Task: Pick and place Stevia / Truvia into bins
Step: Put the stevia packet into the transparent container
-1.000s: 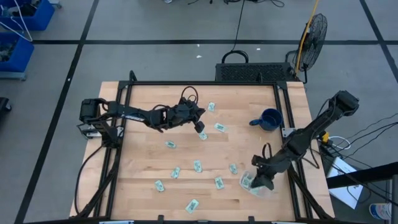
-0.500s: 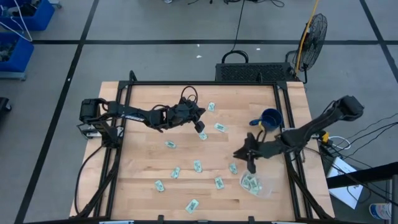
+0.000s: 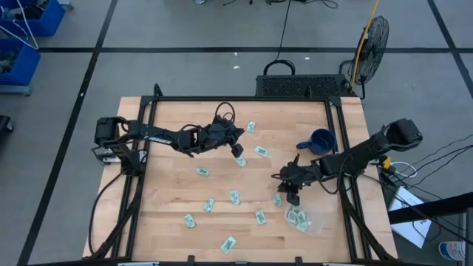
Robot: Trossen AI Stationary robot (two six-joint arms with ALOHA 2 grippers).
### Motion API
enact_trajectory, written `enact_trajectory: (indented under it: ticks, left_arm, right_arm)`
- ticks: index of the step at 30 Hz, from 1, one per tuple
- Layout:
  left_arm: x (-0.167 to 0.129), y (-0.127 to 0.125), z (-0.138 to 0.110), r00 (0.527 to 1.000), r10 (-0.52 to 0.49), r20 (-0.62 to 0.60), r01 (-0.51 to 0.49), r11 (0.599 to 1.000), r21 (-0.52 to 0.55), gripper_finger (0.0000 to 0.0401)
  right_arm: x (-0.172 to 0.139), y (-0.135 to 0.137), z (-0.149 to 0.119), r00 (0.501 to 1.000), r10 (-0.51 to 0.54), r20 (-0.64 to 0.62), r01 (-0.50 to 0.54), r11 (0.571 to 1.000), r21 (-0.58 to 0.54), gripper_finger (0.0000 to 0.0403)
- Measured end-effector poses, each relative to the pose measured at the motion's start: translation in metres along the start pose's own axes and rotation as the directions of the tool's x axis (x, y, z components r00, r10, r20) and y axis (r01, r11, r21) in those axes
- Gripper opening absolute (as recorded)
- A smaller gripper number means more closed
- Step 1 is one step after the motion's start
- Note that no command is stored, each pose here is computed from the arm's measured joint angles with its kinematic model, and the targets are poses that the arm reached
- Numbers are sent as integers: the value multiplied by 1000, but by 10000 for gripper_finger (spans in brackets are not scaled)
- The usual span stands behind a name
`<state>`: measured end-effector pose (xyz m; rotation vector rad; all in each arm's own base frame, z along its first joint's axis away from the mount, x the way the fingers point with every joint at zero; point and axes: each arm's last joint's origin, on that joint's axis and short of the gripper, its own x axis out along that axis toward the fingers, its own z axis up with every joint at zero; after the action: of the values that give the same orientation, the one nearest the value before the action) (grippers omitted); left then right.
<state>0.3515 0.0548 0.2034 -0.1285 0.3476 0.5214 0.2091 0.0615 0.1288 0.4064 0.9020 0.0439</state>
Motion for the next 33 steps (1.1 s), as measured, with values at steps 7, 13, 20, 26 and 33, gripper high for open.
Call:
enact_trajectory:
  ticks: [7, 13, 20, 26, 33]
  left_arm:
    - [0, 0, 0, 1000, 0, -3, 0, 1000, 1, 35]
    - [0, 0, 0, 1000, 0, -4, 0, 1000, 1, 35]
    - [0, 0, -1, 1000, 0, -4, 0, 1000, -1, 35]
    - [0, 0, 0, 1000, 0, -4, 0, 1000, -1, 35]
    - [0, 0, 0, 1000, 0, -4, 0, 1000, -2, 35]
  right_arm:
    - [6, -1, -3, 998, 34, -53, -35, 999, -19, 59]
    - [14, -3, -7, 997, 14, -78, -16, 1000, -20, 59]
    - [18, -2, -5, 998, 32, -54, -33, 999, -13, 59]
    - [12, -3, -1, 999, 39, -34, -34, 992, 122, 59]
    - [12, -2, -1, 999, 44, -30, -37, 974, 222, 59]
